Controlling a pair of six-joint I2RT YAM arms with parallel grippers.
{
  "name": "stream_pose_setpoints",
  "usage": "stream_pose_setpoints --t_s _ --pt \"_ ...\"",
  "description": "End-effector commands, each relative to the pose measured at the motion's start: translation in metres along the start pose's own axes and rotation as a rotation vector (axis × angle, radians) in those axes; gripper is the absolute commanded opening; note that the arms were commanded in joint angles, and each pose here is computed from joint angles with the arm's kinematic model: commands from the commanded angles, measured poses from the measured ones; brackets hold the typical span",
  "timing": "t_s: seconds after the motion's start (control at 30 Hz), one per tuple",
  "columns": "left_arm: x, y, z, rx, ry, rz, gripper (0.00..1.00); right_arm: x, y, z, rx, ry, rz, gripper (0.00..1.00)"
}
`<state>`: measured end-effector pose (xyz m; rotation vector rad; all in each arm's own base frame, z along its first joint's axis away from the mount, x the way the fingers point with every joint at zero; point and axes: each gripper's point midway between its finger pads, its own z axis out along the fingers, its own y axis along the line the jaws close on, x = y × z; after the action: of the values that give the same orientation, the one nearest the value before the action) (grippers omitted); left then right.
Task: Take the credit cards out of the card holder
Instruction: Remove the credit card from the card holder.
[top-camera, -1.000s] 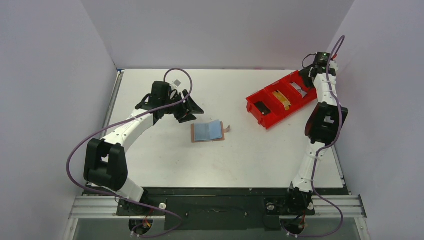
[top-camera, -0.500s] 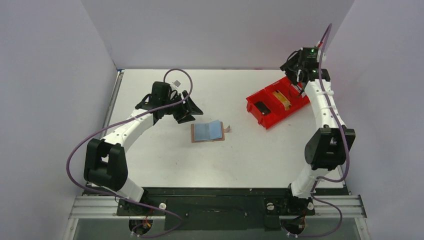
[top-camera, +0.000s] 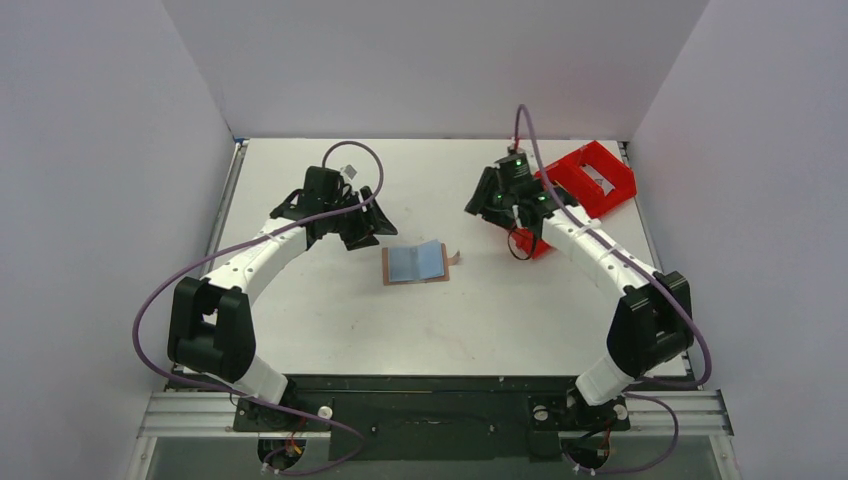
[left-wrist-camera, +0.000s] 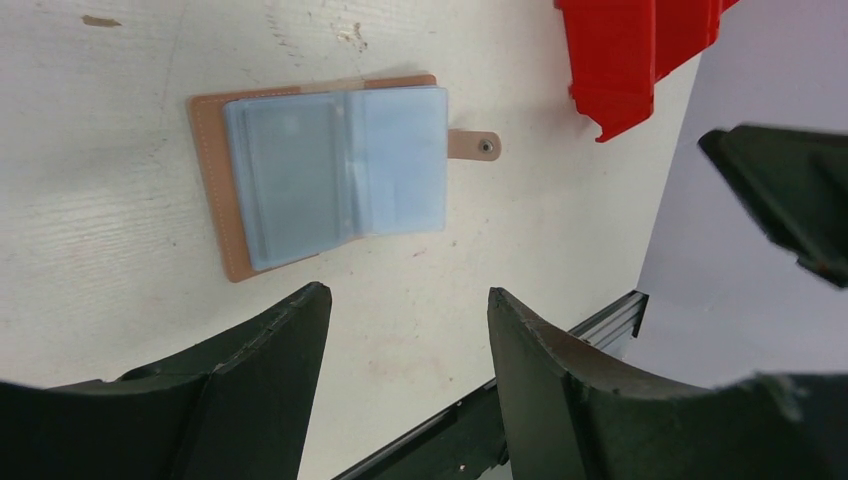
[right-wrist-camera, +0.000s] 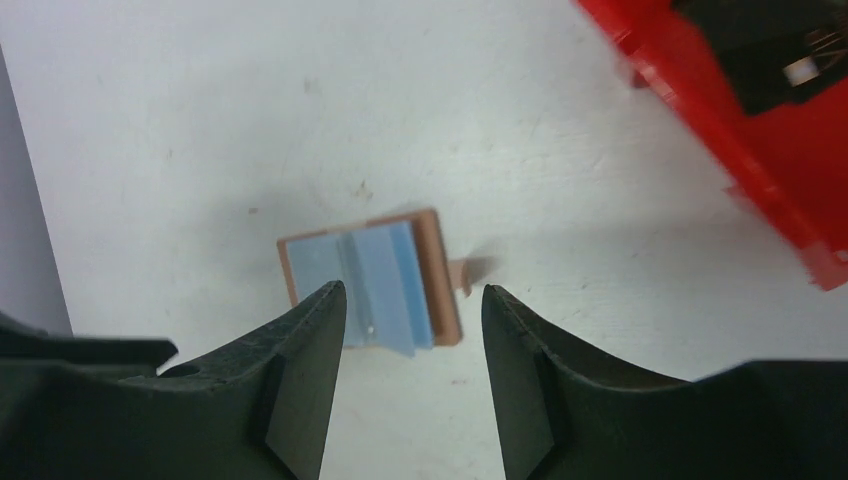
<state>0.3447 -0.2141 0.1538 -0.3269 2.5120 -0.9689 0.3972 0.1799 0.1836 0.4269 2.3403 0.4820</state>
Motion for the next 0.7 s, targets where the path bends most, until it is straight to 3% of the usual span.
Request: stream_pose_setpoints --t_s 0.0,0.37,0.67 --pt "-0.016 0.004 -0.013 -0.040 -0.078 0.050 0.57 0.037 0.042 0.001 -0.097 0.028 -0.100 0.49" --pt "-0.015 0.038 -0.011 -0.123 -0.081 0.034 0.57 0.140 0.068 0.045 -0.100 0.237 -0.284 0.48" --pt "-0.011 0.050 -0.009 -0.134 -0.074 0.013 0.57 0.169 0.072 0.063 -0.062 0.291 -0.365 0.46"
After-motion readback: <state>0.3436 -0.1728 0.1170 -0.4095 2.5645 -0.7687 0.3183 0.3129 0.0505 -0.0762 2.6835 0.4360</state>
